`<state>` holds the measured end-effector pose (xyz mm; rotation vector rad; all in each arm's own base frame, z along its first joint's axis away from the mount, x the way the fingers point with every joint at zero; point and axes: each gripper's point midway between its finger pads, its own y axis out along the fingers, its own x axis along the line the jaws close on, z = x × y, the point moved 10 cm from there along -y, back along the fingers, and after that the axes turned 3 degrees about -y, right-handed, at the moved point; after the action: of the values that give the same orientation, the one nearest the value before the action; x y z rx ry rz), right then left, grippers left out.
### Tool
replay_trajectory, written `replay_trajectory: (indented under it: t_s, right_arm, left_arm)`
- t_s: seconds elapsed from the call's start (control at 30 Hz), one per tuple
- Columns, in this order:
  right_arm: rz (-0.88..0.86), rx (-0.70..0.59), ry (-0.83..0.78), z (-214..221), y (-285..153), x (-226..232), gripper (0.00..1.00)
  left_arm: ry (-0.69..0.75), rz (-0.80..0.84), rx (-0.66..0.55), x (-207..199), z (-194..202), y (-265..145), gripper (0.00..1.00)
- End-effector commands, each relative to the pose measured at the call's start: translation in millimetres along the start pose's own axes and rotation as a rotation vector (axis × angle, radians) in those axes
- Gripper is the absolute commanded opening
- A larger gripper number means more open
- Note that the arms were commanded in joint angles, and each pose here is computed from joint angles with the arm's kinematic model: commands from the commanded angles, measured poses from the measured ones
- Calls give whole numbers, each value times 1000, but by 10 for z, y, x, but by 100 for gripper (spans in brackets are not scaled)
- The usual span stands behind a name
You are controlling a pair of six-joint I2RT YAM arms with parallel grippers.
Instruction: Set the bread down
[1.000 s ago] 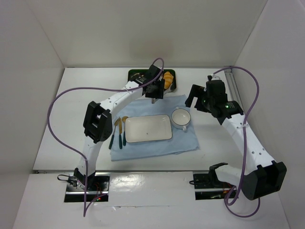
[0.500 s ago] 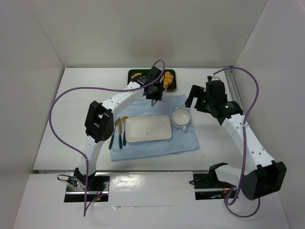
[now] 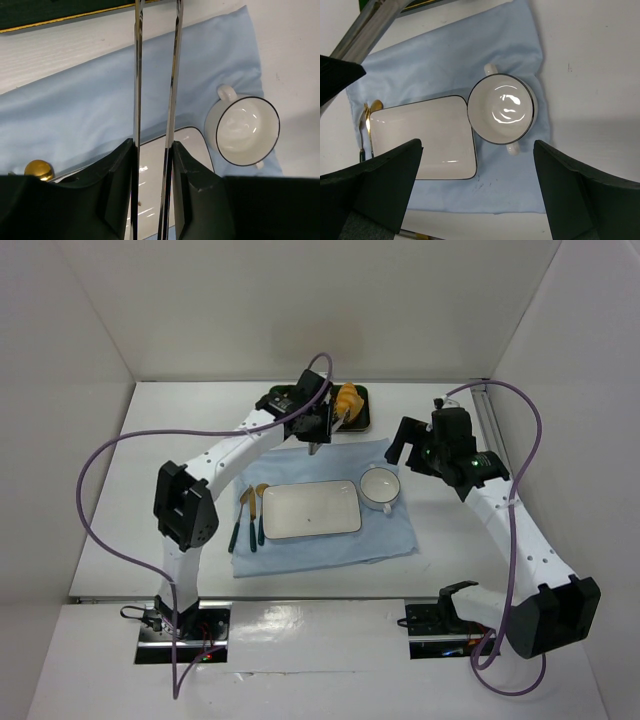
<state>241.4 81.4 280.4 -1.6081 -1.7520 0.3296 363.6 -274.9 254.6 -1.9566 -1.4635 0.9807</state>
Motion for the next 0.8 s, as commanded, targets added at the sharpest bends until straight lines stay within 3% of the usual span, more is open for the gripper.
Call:
replay_trajectory:
  t_s: [0.0, 0.27, 0.77]
  right_arm:
    - [-44, -62, 25, -124, 23, 60, 99]
    - [3, -90, 18, -247, 25, 70, 98]
    - [0, -192, 14, -998, 351, 383, 96]
  left_arm:
    - [-13, 31, -74, -18, -92, -344, 43]
    - [-13, 69, -67, 64, 40, -671, 43]
    - [42, 176, 2, 179, 880, -1683, 43]
